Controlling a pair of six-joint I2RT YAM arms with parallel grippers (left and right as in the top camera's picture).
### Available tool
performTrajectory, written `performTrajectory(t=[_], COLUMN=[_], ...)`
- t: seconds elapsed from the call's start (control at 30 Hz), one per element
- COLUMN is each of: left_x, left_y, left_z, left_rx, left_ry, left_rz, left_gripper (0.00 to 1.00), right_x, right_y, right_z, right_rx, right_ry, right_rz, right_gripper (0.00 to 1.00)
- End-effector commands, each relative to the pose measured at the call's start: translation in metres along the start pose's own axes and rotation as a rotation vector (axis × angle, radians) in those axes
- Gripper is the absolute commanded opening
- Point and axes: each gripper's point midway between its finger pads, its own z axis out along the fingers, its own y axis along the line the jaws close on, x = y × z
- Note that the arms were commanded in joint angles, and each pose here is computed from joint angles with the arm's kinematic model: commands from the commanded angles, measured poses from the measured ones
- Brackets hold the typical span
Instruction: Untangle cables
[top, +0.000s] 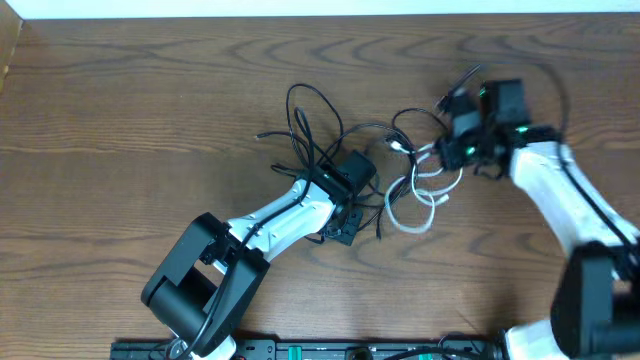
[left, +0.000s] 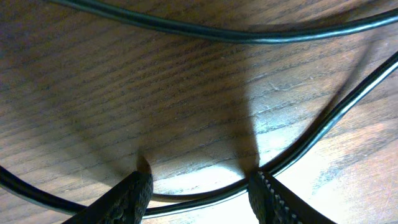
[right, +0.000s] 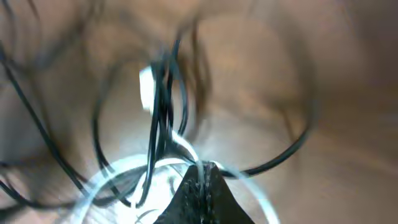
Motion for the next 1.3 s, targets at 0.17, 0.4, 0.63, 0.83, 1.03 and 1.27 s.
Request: performTrajectory(t=[0.17, 0.4, 0.63, 0.83, 1.03, 1.27], left_x=[0.002, 0.002, 0.002, 0.001, 0.001, 0.001], left_y=[0.011, 0.011, 0.011, 0.010, 0.010, 0.010], left_z=[0.003, 0.003, 0.003, 0.003, 0.003, 0.003], left_rx=[-0.055, -0.055, -0.055, -0.053, -0.053, -0.053], left_ry=[0.009, 0.009, 0.008, 0.002, 0.001, 0.001], left_rz=[-0.012, -0.012, -0.012, -0.027, -0.027, -0.027], left_gripper=[0.55, 0.55, 0.55, 0.55, 0.55, 0.55], right_x=[-0.082, -0.040, -0.001, -0.006, 0.022, 0.025], right_y=[0.024, -0.127, -0.157, -0.046, -0.016, -0.005], right_z=[-0.146, -0.226, -0.175, -0.068, 0.003, 0.044], right_rx=[0.069, 0.995, 0.581, -0.097, -0.111, -0.017], right_ry=[-0.396, -0.390, -0.288, -0.059, 0.146, 0.208], right_rz=[-0.040, 0.337, 0.604, 0.202, -0.003, -0.171], right_gripper=[0.01, 0.02, 0.17, 0.56, 0.61, 0.53])
